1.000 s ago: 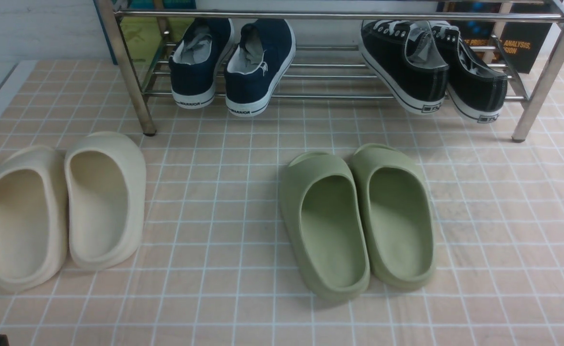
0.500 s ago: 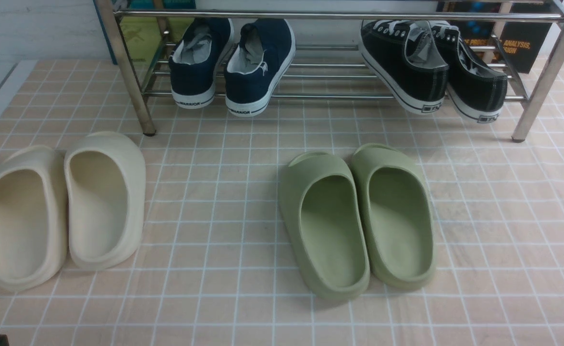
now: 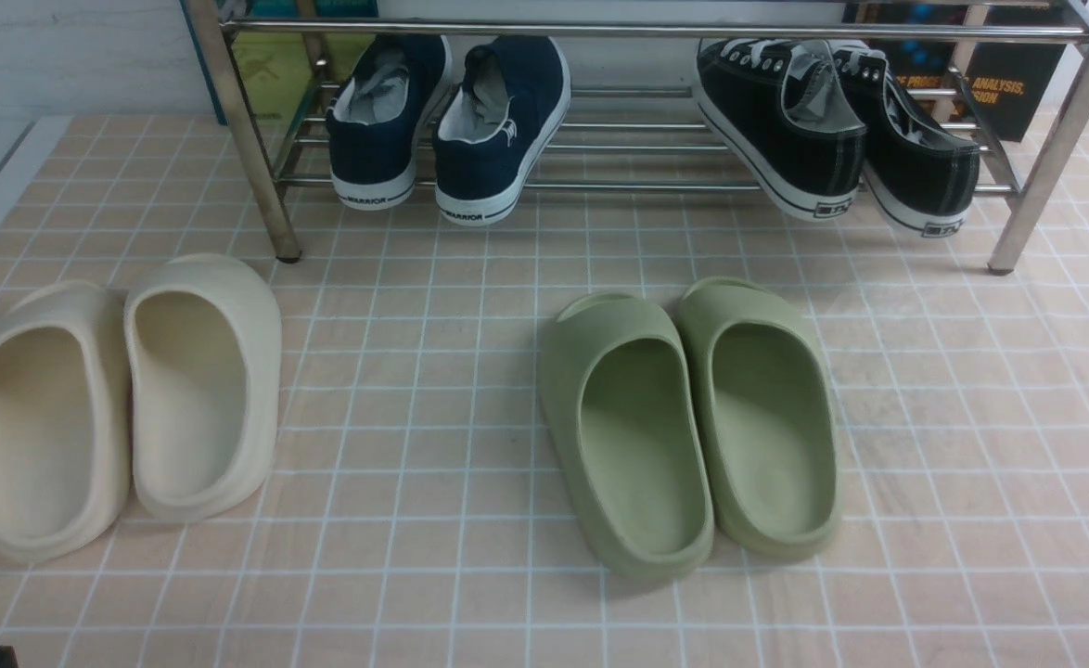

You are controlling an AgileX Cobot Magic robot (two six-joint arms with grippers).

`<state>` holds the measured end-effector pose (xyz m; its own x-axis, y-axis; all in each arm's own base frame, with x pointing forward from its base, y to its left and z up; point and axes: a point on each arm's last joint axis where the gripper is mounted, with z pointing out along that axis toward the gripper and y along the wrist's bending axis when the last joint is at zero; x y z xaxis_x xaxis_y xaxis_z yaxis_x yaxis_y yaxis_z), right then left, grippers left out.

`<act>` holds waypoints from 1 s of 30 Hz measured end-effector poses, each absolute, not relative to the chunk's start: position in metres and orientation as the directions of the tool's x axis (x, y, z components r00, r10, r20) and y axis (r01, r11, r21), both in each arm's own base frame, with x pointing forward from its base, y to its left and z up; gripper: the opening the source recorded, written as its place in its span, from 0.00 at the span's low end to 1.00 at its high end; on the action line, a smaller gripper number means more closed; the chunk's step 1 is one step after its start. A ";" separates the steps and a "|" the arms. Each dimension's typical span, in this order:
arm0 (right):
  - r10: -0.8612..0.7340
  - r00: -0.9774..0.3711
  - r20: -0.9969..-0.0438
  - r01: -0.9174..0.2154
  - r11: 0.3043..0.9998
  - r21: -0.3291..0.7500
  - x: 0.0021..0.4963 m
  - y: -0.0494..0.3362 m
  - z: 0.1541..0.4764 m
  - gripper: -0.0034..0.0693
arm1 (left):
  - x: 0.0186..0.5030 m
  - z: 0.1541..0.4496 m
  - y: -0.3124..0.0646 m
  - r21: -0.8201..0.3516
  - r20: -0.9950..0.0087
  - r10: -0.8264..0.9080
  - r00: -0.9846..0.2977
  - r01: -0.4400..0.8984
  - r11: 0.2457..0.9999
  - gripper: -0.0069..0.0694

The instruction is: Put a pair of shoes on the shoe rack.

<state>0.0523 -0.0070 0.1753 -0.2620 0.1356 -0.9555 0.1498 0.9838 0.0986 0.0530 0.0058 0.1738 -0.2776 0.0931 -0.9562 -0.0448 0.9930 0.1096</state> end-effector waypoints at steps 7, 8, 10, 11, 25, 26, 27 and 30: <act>0.136 -0.262 -0.955 0.150 0.984 0.099 0.052 -0.007 0.175 0.04 | 0.053 0.174 0.006 0.110 -0.956 0.093 -0.278 -0.045 0.993 0.40; 0.136 -0.262 -0.955 0.150 0.984 0.099 0.052 -0.007 0.175 0.04 | 0.053 0.174 0.006 0.110 -0.956 0.093 -0.278 -0.045 0.993 0.40; 0.136 -0.262 -0.955 0.150 0.984 0.099 0.052 -0.007 0.175 0.05 | 0.053 0.174 0.006 0.110 -0.956 0.093 -0.278 -0.045 0.993 0.40; 0.136 -0.262 -0.955 0.150 0.984 0.099 0.052 -0.007 0.175 0.05 | 0.053 0.174 0.006 0.110 -0.956 0.093 -0.278 -0.045 0.993 0.40; 0.136 -0.263 -0.955 0.150 0.984 0.099 0.052 -0.007 0.175 0.07 | 0.053 0.174 0.006 0.110 -0.956 0.093 -0.278 -0.045 0.993 0.40; 0.136 -0.263 -0.955 0.150 0.984 0.099 0.052 -0.007 0.175 0.07 | 0.053 0.174 0.006 0.110 -0.956 0.093 -0.278 -0.045 0.993 0.40; 0.136 -0.263 -0.955 0.150 0.984 0.099 0.052 -0.007 0.175 0.08 | 0.053 0.174 0.006 0.110 -0.956 0.093 -0.278 -0.045 0.993 0.40; 0.136 -0.263 -0.955 0.150 0.984 0.099 0.052 -0.007 0.175 0.08 | 0.053 0.174 0.006 0.110 -0.956 0.093 -0.278 -0.045 0.993 0.40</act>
<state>0.0523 -0.0070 0.1753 -0.2625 0.1359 -0.9553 0.1498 0.9838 0.0988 0.0530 0.0058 0.1738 -0.2776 0.0931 -0.9562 -0.0448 0.9930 0.1096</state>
